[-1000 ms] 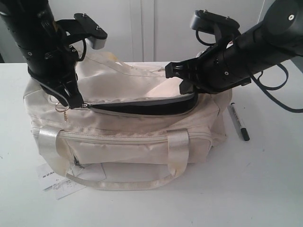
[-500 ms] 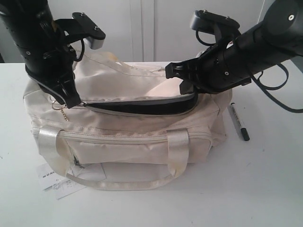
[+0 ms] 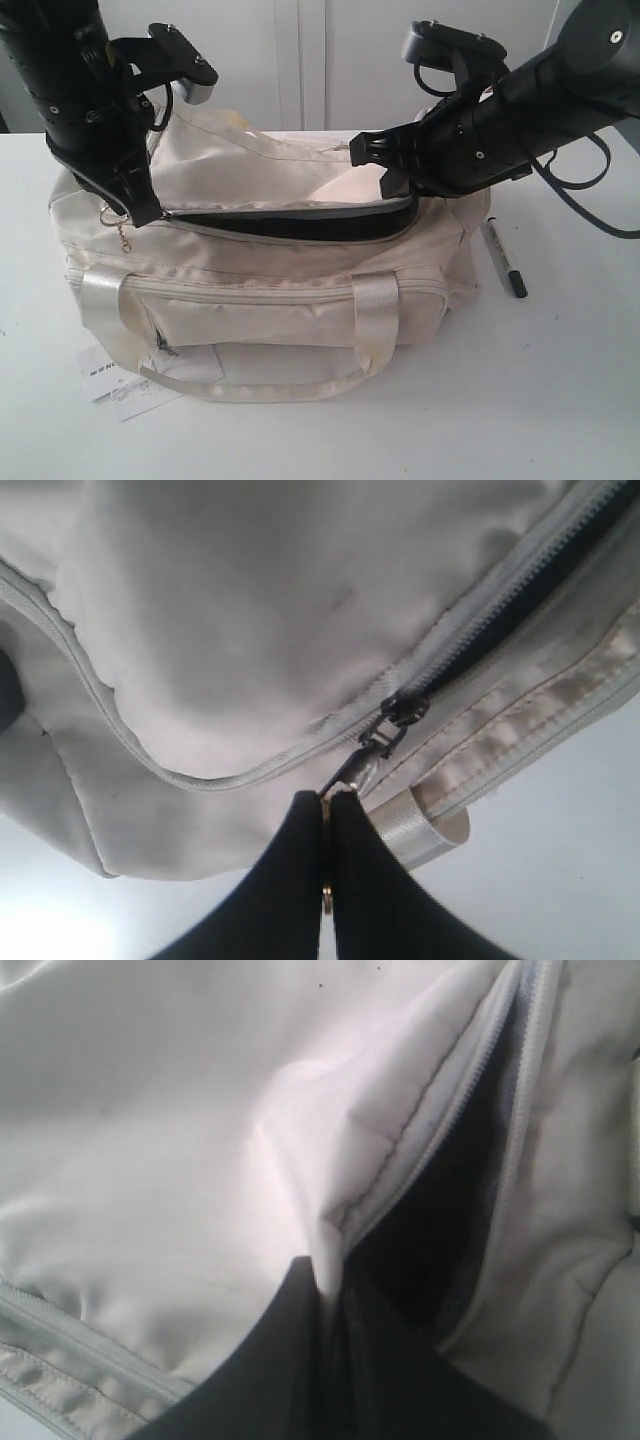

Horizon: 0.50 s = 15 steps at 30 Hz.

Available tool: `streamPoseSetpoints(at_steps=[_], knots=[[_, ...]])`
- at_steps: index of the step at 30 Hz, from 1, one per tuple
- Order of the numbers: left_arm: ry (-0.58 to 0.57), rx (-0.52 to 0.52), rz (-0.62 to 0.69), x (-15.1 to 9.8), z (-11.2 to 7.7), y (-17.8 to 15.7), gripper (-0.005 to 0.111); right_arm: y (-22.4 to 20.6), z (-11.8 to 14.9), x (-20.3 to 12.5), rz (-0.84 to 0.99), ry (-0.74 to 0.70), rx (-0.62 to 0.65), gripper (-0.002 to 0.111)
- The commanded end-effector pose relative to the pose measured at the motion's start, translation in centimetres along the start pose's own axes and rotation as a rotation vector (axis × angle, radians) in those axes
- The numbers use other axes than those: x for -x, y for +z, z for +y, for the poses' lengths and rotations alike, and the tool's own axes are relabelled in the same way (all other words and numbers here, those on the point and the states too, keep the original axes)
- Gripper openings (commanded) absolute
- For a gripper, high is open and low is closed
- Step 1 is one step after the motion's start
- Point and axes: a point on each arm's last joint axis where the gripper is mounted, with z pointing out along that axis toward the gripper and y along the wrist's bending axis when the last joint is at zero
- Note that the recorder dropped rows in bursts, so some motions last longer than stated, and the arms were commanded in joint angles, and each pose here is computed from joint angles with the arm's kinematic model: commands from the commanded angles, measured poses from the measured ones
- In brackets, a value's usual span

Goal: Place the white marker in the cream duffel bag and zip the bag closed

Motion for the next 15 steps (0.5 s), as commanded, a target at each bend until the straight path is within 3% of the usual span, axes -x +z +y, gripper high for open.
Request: streamPoseSetpoints(at_steps=[1,8,15], knots=[[-0.031,-0.011,0.108,-1.7,0.5,0.0,0.0,-0.4,0.0,0.1,-0.019,-0.036,-0.011,0.0],[-0.075,-0.048,0.141,-2.7,1.1,1.1,0.0,-0.4,0.0,0.1,-0.021,-0.036,-0.012,0.0],[-0.061,0.002,0.162,-2.9,1.6,1.1,0.0,-0.4,0.0,0.1,-0.021,-0.036,-0.012,0.0]])
